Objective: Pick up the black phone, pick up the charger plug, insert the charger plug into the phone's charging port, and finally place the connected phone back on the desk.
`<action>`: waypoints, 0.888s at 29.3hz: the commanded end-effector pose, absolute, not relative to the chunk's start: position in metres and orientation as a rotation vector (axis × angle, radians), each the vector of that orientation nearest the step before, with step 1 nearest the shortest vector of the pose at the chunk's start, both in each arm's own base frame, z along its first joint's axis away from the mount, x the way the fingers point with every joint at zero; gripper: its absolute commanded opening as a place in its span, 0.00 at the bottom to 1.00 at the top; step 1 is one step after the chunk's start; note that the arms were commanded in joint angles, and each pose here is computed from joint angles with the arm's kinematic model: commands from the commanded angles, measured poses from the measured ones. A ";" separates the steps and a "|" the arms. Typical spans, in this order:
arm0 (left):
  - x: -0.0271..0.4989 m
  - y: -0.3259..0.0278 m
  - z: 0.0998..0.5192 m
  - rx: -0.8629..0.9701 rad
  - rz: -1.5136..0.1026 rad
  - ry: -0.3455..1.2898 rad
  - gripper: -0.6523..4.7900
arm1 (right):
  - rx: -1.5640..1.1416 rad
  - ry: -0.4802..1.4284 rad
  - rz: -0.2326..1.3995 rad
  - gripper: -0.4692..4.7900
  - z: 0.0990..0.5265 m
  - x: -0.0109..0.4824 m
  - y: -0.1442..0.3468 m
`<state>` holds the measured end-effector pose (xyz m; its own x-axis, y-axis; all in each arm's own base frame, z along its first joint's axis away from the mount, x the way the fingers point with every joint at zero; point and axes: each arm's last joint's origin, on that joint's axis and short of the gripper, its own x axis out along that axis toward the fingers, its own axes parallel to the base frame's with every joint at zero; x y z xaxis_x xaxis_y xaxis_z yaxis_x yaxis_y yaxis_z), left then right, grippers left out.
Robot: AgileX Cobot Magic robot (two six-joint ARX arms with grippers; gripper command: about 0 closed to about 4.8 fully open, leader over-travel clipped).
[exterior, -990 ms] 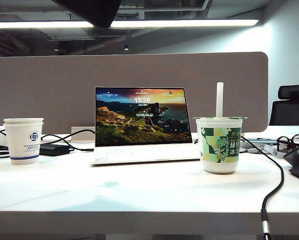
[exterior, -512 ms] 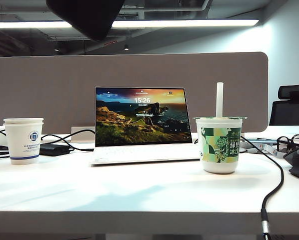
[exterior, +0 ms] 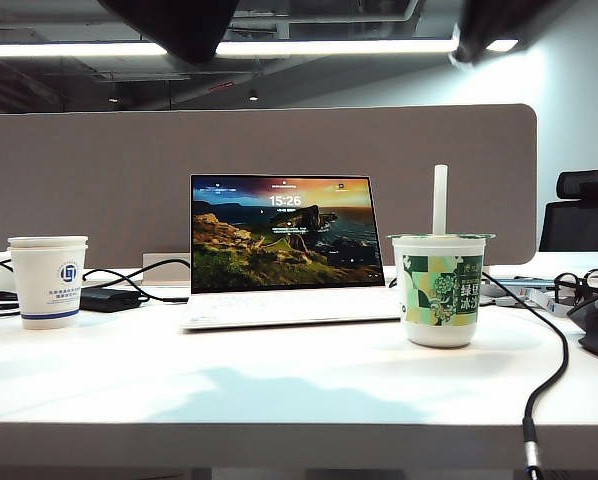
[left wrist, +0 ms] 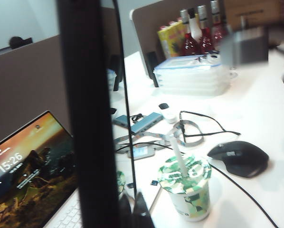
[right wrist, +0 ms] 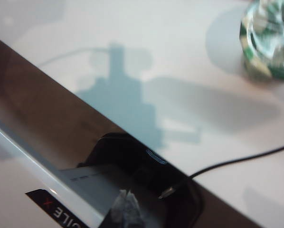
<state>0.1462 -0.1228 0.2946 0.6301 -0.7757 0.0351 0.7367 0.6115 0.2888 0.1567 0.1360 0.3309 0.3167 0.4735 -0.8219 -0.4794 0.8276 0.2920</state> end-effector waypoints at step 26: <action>0.145 -0.121 0.304 0.235 -0.838 -0.219 0.11 | 0.421 1.431 0.246 0.43 0.229 0.153 0.128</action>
<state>0.1461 -0.1216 0.2958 0.6530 -0.7562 0.0428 0.7178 0.6359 0.2836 0.1505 0.1270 0.2295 0.1085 0.4062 -0.9073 0.0653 0.9078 0.4142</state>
